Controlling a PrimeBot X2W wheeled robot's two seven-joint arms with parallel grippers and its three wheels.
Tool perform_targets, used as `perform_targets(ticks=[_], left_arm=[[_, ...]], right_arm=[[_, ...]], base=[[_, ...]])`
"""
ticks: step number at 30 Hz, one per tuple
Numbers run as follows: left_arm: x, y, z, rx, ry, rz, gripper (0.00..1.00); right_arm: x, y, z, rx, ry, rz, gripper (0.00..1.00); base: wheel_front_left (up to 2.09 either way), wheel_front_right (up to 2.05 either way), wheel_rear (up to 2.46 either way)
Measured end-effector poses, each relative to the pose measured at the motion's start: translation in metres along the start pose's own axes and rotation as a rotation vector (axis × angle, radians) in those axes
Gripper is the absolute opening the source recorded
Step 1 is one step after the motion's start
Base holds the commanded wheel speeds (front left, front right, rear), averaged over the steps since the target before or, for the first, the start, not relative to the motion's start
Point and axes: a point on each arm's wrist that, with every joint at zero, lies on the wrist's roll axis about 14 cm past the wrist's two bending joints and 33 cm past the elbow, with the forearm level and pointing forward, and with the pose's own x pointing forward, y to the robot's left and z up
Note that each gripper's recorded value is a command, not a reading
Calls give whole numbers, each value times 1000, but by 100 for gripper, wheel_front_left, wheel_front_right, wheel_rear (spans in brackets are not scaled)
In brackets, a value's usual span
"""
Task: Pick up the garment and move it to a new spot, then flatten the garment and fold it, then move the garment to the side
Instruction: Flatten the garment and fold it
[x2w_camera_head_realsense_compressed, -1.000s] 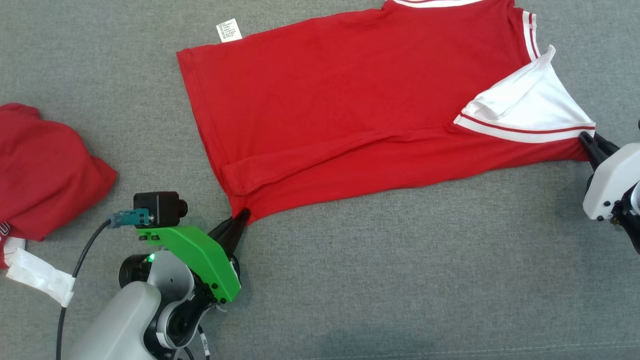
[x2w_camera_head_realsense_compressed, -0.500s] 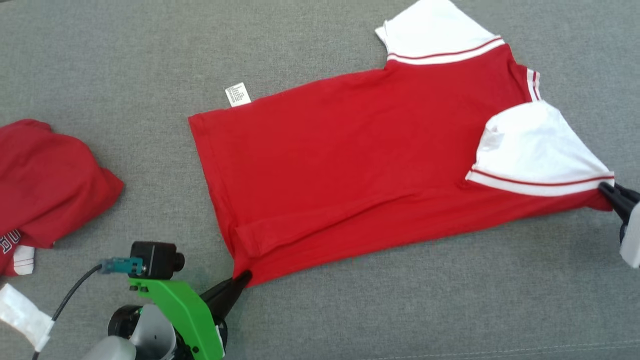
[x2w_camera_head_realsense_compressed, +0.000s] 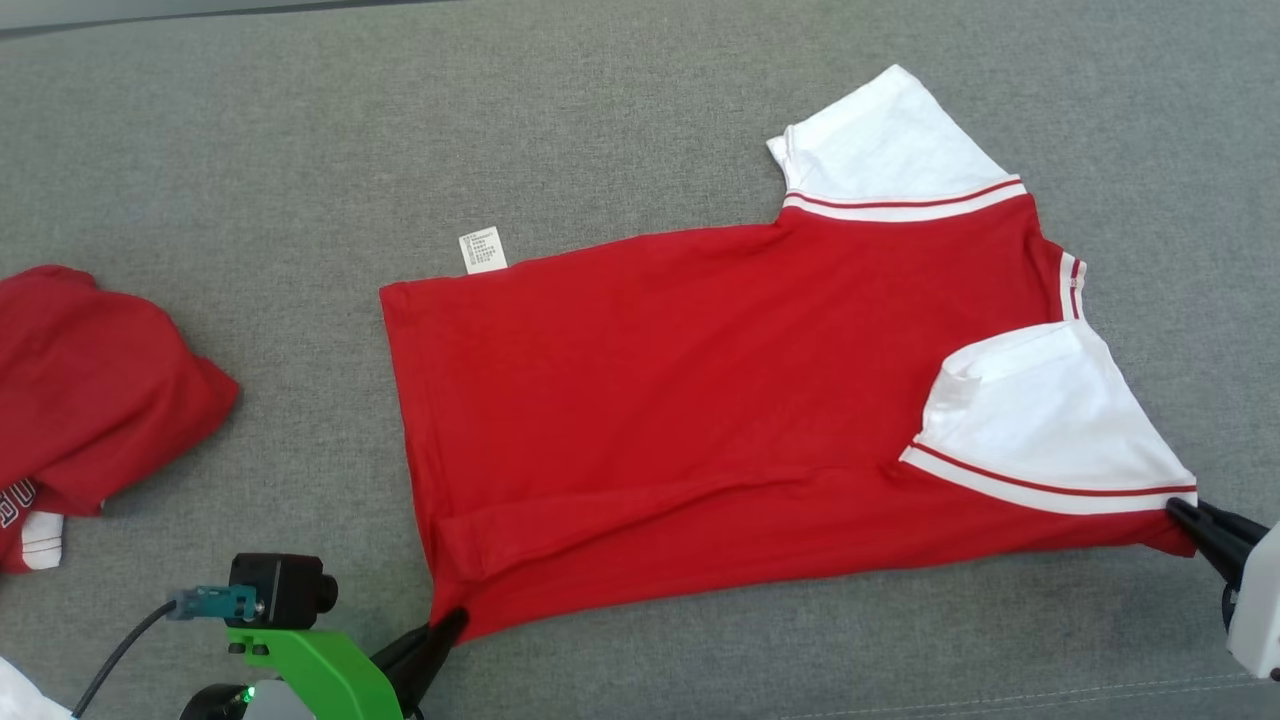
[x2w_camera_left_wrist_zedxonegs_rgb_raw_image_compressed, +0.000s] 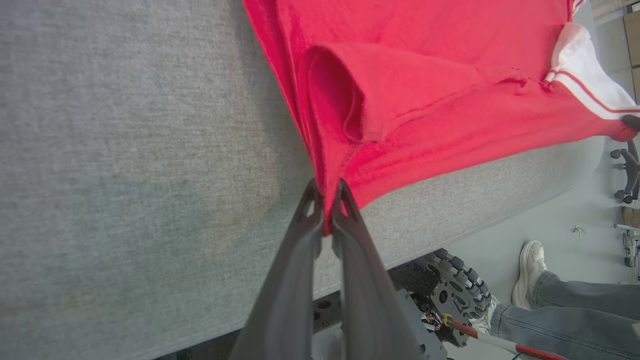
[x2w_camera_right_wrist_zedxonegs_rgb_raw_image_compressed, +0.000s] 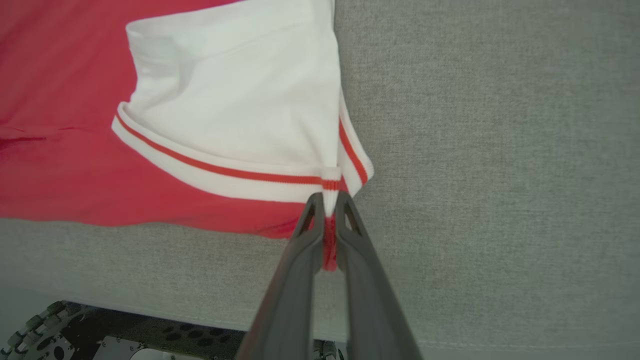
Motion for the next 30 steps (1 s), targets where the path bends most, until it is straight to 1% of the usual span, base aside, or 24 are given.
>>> perform_targets(ticks=[1, 2, 3, 4, 5, 6, 7, 12, 15, 17, 21, 24, 27, 30], left_arm=[[0, 1, -1, 3, 1, 6, 0], [-1, 1, -2, 4, 2, 10, 2], [0, 0, -4, 5, 0, 12, 19], [-1, -1, -6, 12, 4, 13, 25], [-1, -1, -8, 21, 7, 15, 45], [-1, 0, -9, 23, 4, 23, 69], [-1, 0, -9, 23, -3, 27, 100], [-6, 6, -8, 14, -48, 66, 100], [-13, 15, 8, 21, -132, 118, 100], [-18, 20, 18, 57, -185, 154, 100], [-30, 22, 52, 99, -363, 215, 100], [-33, 17, 68, 141, -436, 224, 100], [-33, 13, 90, 201, -504, 232, 100], [-26, 10, 110, 235, -526, 230, 100]], right_arm=[[1, 2, -2, 0, 1, 1, 0], [2, 4, -4, -1, 1, 3, 13], [3, 7, -5, -3, -1, 5, 45], [4, 9, -7, -7, 2, 9, 100], [5, 11, -9, -15, 5, 12, 100], [6, 12, -10, -18, 6, 12, 100], [6, 11, -10, -19, 1, 10, 100], [0, 3, 0, -37, -48, -17, 100], [-9, -6, 16, -47, -115, -48, 100], [-15, -8, 28, -56, -170, -62, 100], [-25, -8, 58, -81, -307, -89, 100], [-27, -4, 78, -106, -395, -108, 100], [-18, 6, 92, -109, -438, -93, 100], [-3, 16, 109, -128, -451, -74, 100]], base=[[0, 0, 0], [0, 0, 0], [0, 0, 0], [0, 0, 0], [0, 0, 0], [0, 0, 0], [0, 0, 0], [0, 0, 0], [0, 0, 0], [0, 0, 0], [0, 0, 0], [0, 0, 0], [0, 0, 0], [0, 0, 0]])
